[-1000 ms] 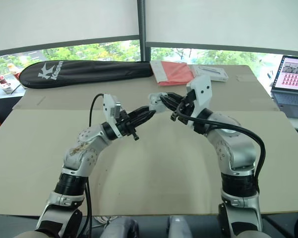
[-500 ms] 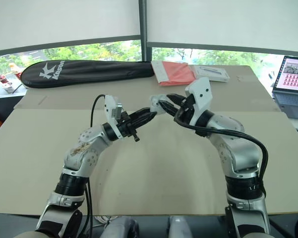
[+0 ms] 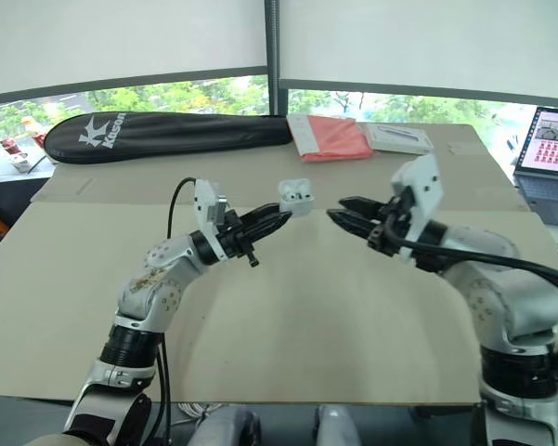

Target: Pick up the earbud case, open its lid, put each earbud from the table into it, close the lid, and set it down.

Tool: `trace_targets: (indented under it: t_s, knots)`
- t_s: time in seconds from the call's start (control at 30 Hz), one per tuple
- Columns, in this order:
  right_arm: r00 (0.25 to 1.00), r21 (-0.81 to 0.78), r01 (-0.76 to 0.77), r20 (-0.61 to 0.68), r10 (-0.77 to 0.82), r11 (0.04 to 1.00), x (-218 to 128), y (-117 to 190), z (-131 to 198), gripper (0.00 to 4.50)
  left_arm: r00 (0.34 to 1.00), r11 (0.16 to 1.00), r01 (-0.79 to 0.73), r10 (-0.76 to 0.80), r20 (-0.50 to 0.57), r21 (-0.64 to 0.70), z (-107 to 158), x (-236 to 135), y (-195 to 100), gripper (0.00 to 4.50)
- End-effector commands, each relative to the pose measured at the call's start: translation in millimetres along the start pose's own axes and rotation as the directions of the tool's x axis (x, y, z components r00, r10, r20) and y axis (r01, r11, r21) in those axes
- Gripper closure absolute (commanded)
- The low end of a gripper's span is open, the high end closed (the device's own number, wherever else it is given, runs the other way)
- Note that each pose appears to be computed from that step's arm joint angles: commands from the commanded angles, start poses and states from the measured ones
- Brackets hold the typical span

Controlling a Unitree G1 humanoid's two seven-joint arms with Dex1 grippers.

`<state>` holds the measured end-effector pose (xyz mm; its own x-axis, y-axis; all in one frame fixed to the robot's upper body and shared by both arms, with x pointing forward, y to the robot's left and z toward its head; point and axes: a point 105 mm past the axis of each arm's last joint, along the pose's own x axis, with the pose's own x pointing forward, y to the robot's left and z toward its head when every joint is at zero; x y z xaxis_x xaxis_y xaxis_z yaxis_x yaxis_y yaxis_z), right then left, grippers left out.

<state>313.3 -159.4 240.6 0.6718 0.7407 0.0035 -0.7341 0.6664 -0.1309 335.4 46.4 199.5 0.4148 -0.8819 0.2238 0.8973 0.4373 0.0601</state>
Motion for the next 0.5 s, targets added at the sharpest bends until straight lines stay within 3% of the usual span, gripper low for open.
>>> trace_targets:
  t_s: [0.03,0.13,0.3,0.5]
  knots:
    - [0.992,0.056,0.124,0.014,-0.125,0.991,2.1,-30.1,-2.2,3.72,0.994,0.993,0.113,-0.113,0.004,0.027,10.1,5.6,-16.6,4.04]
    - [0.986,0.102,0.168,0.002,-0.169,0.98,15.1,-44.7,-11.3,4.47,0.983,0.983,0.183,-0.183,-0.021,0.033,10.4,7.9,-26.4,4.04]
    - [0.999,0.209,-0.038,0.007,0.037,0.977,43.6,-17.9,-11.9,4.47,0.974,0.973,0.225,-0.223,-0.05,0.052,9.6,11.0,-29.1,4.04]
    - [0.957,0.307,-0.287,0.048,0.286,0.907,42.6,24.0,11.5,4.47,0.973,0.973,0.224,-0.221,-0.062,0.059,4.9,12.5,-28.3,4.04]
